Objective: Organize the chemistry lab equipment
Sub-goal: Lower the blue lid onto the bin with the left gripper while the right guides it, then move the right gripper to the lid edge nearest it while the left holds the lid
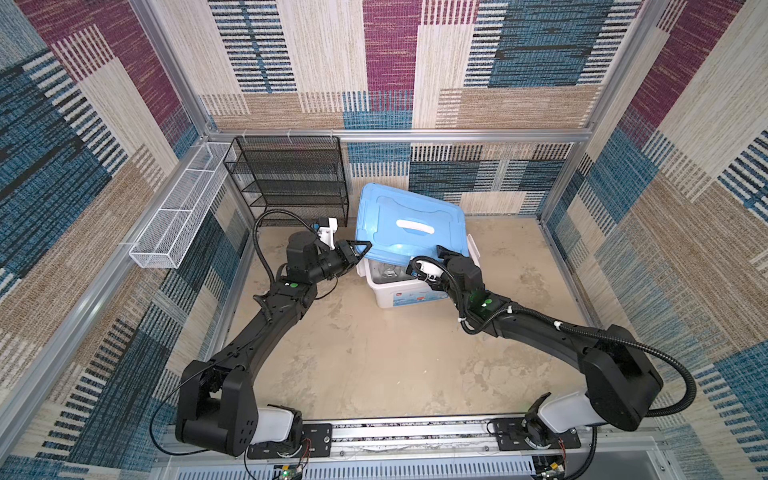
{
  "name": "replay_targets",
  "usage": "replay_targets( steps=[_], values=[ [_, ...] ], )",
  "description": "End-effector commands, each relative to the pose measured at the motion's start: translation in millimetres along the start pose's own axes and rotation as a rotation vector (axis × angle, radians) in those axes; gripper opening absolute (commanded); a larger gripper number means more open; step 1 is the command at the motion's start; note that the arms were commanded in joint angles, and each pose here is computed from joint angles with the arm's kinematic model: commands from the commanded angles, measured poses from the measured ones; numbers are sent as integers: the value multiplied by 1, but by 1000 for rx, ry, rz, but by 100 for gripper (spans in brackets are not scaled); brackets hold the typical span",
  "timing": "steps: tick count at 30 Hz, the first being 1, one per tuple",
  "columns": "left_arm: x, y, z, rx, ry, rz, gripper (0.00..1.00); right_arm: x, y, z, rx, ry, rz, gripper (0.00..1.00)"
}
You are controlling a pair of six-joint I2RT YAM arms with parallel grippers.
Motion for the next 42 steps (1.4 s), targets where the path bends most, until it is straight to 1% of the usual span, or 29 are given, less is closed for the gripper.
replay_targets(
  steps=[1,6,10,15,19,23,31,35,39,42],
  values=[
    [4,2,13,43,25,-65,14,-2,1,-8,-5,69,-6,63],
    [2,6,22,47,-7,-89,13,1,-2,-1,62,115,-36,70],
    [1,11,23,40,-27,-89,11,10,-7,-5,124,180,-85,72],
    [-1,16,25,44,-44,-111,10,10,-17,-6,153,239,-121,78],
    [-2,18,26,26,-61,-127,9,10,-21,-4,198,298,-153,78],
    [1,17,19,-9,-72,-145,8,9,-24,-15,181,374,-193,78],
    [8,13,-10,-51,-49,-169,7,-13,-20,-46,116,634,-198,84],
    [7,14,-12,-72,-70,-178,7,-29,-26,-66,54,803,-227,91],
    [5,16,-10,-93,-103,-187,7,-48,-30,-80,62,956,-280,92],
    [7,17,-15,-132,-134,-203,7,-61,-26,-81,74,1030,-265,93]
  ],
)
Point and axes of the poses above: each gripper's point midway between its finger pads, its own y axis out along the fingers, its own z axis along the line the jaws close on, x = y × z, the point moved 5 cm from there along -y, back along the fingers, and after that the axes turned 13 degrees about -y, right-handed, at the moved point
